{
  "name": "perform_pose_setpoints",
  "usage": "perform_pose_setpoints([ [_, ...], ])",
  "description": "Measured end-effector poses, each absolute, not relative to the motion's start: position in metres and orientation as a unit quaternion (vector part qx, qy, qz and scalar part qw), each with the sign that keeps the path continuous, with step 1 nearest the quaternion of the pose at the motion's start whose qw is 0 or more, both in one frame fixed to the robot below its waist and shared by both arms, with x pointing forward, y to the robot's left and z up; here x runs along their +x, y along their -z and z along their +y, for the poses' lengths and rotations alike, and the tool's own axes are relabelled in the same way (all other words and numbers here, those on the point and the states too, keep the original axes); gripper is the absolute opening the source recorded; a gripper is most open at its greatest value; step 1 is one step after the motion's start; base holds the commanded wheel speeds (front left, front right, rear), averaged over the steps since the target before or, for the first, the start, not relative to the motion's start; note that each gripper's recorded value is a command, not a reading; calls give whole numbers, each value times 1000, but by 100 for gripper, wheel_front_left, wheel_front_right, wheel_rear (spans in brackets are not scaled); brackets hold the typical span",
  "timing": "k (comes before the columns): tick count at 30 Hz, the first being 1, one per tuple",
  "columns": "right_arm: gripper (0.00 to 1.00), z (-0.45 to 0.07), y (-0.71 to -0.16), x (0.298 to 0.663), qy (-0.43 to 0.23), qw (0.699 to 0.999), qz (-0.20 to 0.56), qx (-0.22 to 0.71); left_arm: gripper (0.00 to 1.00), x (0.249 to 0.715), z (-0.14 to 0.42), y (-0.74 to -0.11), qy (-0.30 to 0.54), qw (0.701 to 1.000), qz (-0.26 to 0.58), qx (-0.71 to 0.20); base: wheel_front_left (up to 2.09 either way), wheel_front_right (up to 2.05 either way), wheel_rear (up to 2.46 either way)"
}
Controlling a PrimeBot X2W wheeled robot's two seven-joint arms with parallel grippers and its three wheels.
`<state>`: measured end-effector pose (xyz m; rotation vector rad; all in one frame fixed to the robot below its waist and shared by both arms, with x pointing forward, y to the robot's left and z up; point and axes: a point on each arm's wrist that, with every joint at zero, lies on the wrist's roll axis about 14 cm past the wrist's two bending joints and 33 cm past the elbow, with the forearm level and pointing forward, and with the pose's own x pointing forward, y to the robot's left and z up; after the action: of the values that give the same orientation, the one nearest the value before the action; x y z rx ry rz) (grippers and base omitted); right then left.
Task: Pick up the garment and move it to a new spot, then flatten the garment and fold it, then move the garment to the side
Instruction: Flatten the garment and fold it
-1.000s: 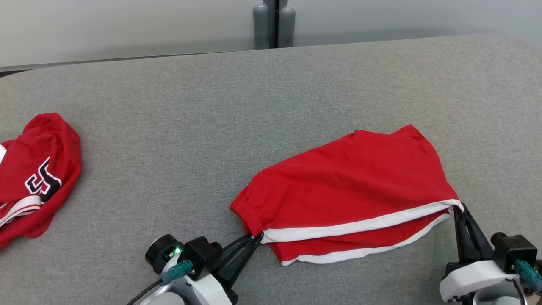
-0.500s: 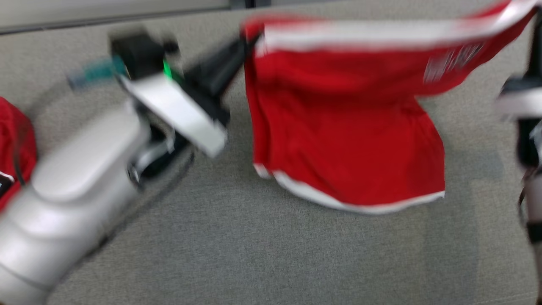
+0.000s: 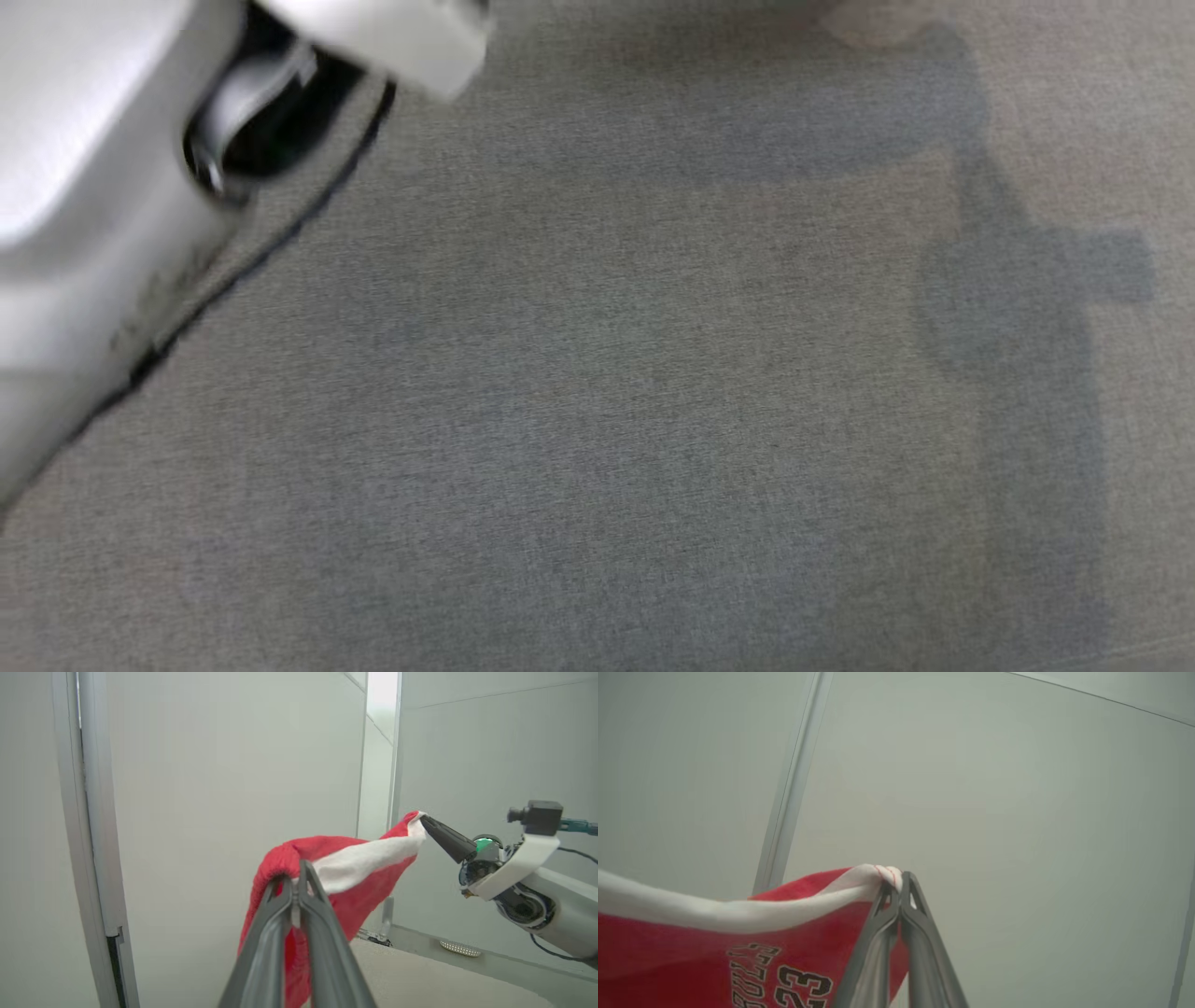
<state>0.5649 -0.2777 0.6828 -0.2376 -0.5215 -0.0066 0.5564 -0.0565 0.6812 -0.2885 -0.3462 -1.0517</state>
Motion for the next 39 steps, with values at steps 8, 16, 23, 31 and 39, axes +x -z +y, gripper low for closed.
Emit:
perform_pose_setpoints([
  [8,0,-262,-540,493,-23,994,-88,-63,0,486,-19,-550,462,856,20,-232,0,0,0],
  [16,0,-214,-472,383,-97,990,93,32,0,389,6,-465,390,852,171,-305,0,0,0],
  [23,0,-212,-497,348,-132,976,157,65,0,346,23,-468,380,852,204,-298,0,0,0],
  [31,0,-225,-512,371,-122,980,152,49,0,358,32,-493,354,842,199,-356,0,0,0],
  [39,0,-221,-486,434,-142,971,187,51,0,407,29,-486,311,801,218,-462,0,0,0],
])
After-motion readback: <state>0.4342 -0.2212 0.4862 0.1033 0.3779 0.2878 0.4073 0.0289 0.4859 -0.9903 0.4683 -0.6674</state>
